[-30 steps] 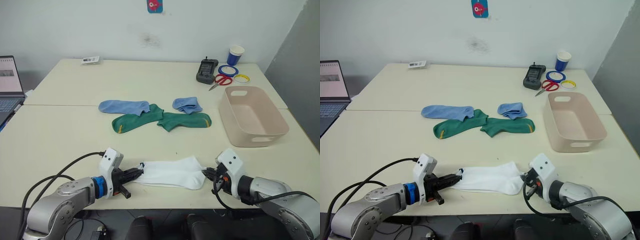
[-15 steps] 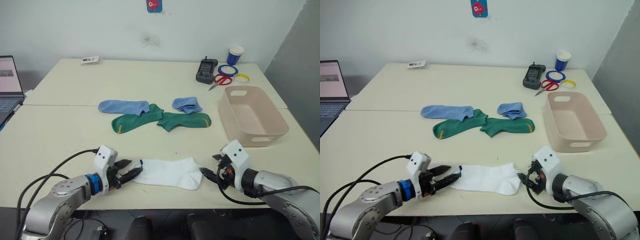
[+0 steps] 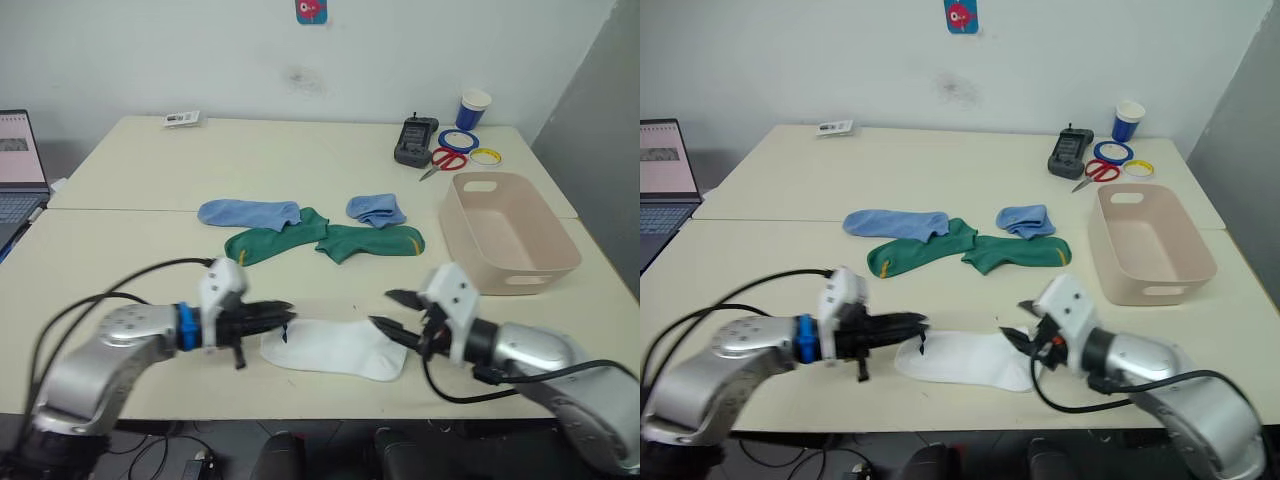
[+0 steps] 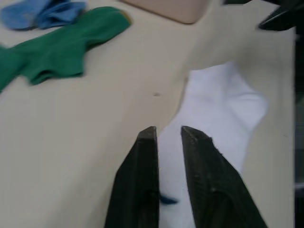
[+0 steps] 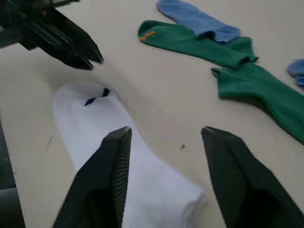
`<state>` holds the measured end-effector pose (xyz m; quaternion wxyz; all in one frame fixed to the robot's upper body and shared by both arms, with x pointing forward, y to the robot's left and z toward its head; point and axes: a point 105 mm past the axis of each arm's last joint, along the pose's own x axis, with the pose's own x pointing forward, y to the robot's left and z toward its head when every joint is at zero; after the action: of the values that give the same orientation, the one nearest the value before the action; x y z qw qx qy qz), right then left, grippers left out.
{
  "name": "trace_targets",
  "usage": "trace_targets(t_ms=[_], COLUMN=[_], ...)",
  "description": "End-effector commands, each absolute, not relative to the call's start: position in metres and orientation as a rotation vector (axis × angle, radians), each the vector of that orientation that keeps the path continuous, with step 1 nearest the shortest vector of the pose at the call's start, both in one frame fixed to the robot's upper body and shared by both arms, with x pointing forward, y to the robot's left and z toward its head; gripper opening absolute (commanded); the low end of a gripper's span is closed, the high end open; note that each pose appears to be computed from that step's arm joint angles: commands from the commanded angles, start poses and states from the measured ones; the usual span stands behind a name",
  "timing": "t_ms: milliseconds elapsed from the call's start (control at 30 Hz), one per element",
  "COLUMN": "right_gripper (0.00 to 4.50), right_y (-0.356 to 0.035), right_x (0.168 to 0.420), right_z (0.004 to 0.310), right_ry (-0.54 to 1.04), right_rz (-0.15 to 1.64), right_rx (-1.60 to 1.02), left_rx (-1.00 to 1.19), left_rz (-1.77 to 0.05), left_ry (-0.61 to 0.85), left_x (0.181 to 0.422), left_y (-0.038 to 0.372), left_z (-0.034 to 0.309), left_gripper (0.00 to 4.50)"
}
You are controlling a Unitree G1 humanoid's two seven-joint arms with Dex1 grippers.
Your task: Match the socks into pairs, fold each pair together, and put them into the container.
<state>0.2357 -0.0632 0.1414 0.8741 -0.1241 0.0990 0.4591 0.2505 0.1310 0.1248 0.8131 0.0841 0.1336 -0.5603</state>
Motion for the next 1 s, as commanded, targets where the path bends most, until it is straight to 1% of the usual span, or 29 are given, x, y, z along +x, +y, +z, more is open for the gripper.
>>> trace_targets(t_ms=[33, 133, 267, 400, 500, 600, 667, 733, 900, 1000], right_gripper=[1.09, 0.04, 0.04, 0.04, 0.04, 0.04, 0.04, 0.04, 0.04, 0.04], right_y=[-0.054, -0.050, -0.057, -0.079, -0.102, -0.123, -0.130, -0.127, -0.105, -0.089], right_x=[0.245, 0.250, 0.242, 0.236, 0.238, 0.244, 0.247, 0.246, 0.237, 0.234], right_z=[0.132, 0.100, 0.080, 0.066, 0.062, 0.067, 0.077, 0.097, 0.140, 0.152], right_ry=[0.174, 0.247, 0.291, 0.338, 0.362, 0.351, 0.313, 0.241, 0.102, 0.065], right_rz=[0.939, 0.913, 0.880, 0.823, 0.753, 0.681, 0.656, 0.674, 0.781, 0.840], right_rx=[-0.268, -0.236, -0.215, -0.248, -0.267, -0.278, -0.264, -0.241, -0.250, -0.258], left_rx=[0.203, 0.173, 0.193, 0.230, 0.233, 0.228, 0.213, 0.191, 0.228, 0.238], left_rz=[-1.222, -1.143, -1.097, -1.044, -1.015, -1.012, -1.018, -1.046, -1.179, -1.235], left_ry=[0.267, 0.309, 0.390, 0.448, 0.484, 0.481, 0.444, 0.371, 0.215, 0.192], left_x=[0.253, 0.268, 0.267, 0.267, 0.265, 0.264, 0.266, 0.269, 0.269, 0.268], left_y=[0.114, 0.112, 0.127, 0.140, 0.144, 0.144, 0.142, 0.135, 0.121, 0.118], left_z=[0.118, 0.094, 0.072, 0.052, 0.041, 0.040, 0.046, 0.064, 0.119, 0.140], left_gripper=[0.00, 0.00, 0.00, 0.00, 0.00, 0.00, 0.00, 0.00, 0.00, 0.00])
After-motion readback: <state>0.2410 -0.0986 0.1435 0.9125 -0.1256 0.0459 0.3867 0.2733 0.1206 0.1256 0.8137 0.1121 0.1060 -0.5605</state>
